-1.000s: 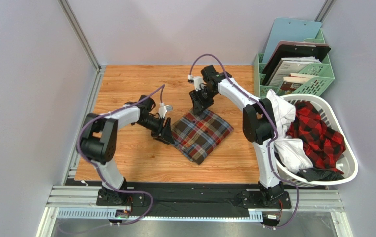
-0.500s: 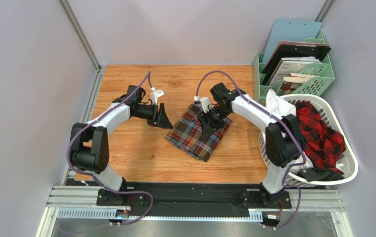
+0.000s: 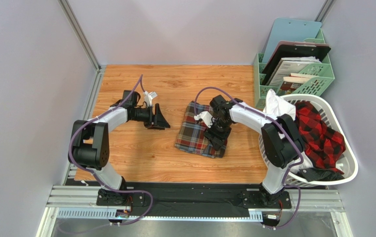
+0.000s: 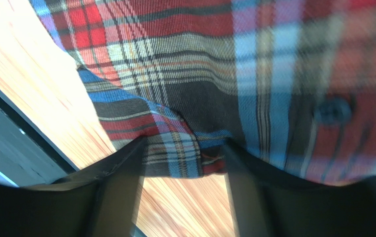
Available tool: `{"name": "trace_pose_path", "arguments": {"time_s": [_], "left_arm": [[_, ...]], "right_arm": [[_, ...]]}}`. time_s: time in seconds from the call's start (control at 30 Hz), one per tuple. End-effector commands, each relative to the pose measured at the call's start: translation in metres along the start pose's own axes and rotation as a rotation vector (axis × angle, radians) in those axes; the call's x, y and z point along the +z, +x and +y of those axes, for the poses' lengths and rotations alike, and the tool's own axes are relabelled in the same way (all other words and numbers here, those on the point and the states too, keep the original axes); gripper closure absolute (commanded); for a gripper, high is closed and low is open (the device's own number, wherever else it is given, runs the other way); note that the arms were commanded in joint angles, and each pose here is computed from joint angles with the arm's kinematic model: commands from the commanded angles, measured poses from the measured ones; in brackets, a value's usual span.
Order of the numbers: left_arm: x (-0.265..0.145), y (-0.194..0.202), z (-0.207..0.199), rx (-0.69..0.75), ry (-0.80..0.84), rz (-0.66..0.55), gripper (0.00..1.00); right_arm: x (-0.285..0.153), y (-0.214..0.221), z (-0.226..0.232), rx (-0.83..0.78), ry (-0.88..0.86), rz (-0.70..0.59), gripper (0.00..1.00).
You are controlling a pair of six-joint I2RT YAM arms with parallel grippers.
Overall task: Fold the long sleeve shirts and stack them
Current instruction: Fold the shirt
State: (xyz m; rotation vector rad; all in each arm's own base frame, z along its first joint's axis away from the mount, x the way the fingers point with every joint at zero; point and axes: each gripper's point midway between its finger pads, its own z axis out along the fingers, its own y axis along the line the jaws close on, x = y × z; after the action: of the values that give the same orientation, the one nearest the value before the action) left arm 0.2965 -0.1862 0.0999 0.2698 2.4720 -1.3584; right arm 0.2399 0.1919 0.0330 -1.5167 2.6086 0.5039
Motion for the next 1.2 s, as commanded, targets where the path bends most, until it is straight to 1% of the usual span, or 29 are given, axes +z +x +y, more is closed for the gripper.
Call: {"name": "trace_pose_path", "arguments": {"time_s": [0.0,0.03,0.07,0.1,0.13,0.2,0.3,0.33,0.4,0.43,0.53,0.6,0.77,0.83,0.93,0.97,1.03,1.07,1.1,1.13,1.17], "left_arm": [[0.001,-0.008,-0.011,0.002,0.064,-0.048,0.20],[0.003,-0.009,-0.011,-0.004,0.073,-0.049,0.19],[0.007,-0.009,-0.010,-0.027,0.074,-0.047,0.19],[0.013,-0.013,-0.008,-0.019,0.074,-0.055,0.18],[0.018,-0.015,-0.007,-0.022,0.072,-0.063,0.18],[0.030,-0.017,-0.005,-0.039,0.066,-0.064,0.18],[0.049,-0.020,0.005,-0.067,0.024,-0.064,0.18],[0.053,-0.028,0.008,-0.066,0.001,-0.075,0.19],[0.070,-0.022,0.017,-0.102,-0.006,-0.026,0.19],[0.074,-0.028,0.017,-0.096,-0.013,-0.025,0.19],[0.094,-0.023,0.019,-0.097,0.003,0.016,0.19],[0.109,-0.013,0.021,-0.134,0.017,0.062,0.18],[0.134,-0.015,0.010,-0.174,0.117,0.063,0.17],[0.140,-0.012,0.009,-0.190,0.119,0.076,0.17],[0.149,-0.009,0.008,-0.214,0.118,0.080,0.29],[0.151,-0.010,0.006,-0.210,0.120,0.076,0.37],[0.150,-0.014,0.006,-0.206,0.111,0.059,0.49],[0.147,-0.015,0.005,-0.201,0.099,0.055,0.62],[0.144,-0.017,0.006,-0.193,0.086,0.048,0.69],[0.141,-0.019,0.007,-0.161,0.072,0.036,0.80],[0.133,-0.022,0.004,-0.151,0.066,0.034,0.95]], "right_arm": [[-0.063,-0.033,-0.016,-0.162,0.100,-0.137,0.28],[-0.075,-0.046,-0.015,-0.148,0.109,-0.182,0.10],[-0.078,-0.052,-0.018,-0.130,0.129,-0.203,0.05],[-0.076,-0.056,-0.024,-0.101,0.149,-0.204,0.04],[-0.076,-0.064,-0.031,-0.081,0.172,-0.212,0.03],[-0.070,-0.065,-0.047,-0.024,0.218,-0.184,0.02],[-0.046,-0.063,-0.066,0.039,0.217,-0.128,0.01],[-0.035,-0.060,-0.069,0.049,0.202,-0.099,0.01],[-0.025,-0.055,-0.073,0.054,0.184,-0.071,0.01],[-0.021,-0.052,-0.074,0.050,0.179,-0.058,0.02],[-0.004,-0.042,-0.077,0.053,0.151,-0.008,0.04],[0.003,-0.036,-0.078,0.055,0.136,0.016,0.04],[0.007,-0.034,-0.076,0.051,0.122,0.024,0.05],[0.007,-0.033,-0.077,0.052,0.119,0.028,0.05],[0.006,-0.033,-0.077,0.055,0.116,0.025,0.06],[0.007,-0.032,-0.076,0.056,0.109,0.024,0.06],[0.008,-0.031,-0.073,0.062,0.098,0.025,0.06],[0.009,-0.031,-0.071,0.072,0.086,0.020,0.07],[0.008,-0.033,-0.069,0.076,0.081,0.011,0.07],[0.007,-0.032,-0.065,0.087,0.070,0.004,0.07],[0.006,-0.036,-0.058,0.105,0.041,-0.018,0.07]]}}
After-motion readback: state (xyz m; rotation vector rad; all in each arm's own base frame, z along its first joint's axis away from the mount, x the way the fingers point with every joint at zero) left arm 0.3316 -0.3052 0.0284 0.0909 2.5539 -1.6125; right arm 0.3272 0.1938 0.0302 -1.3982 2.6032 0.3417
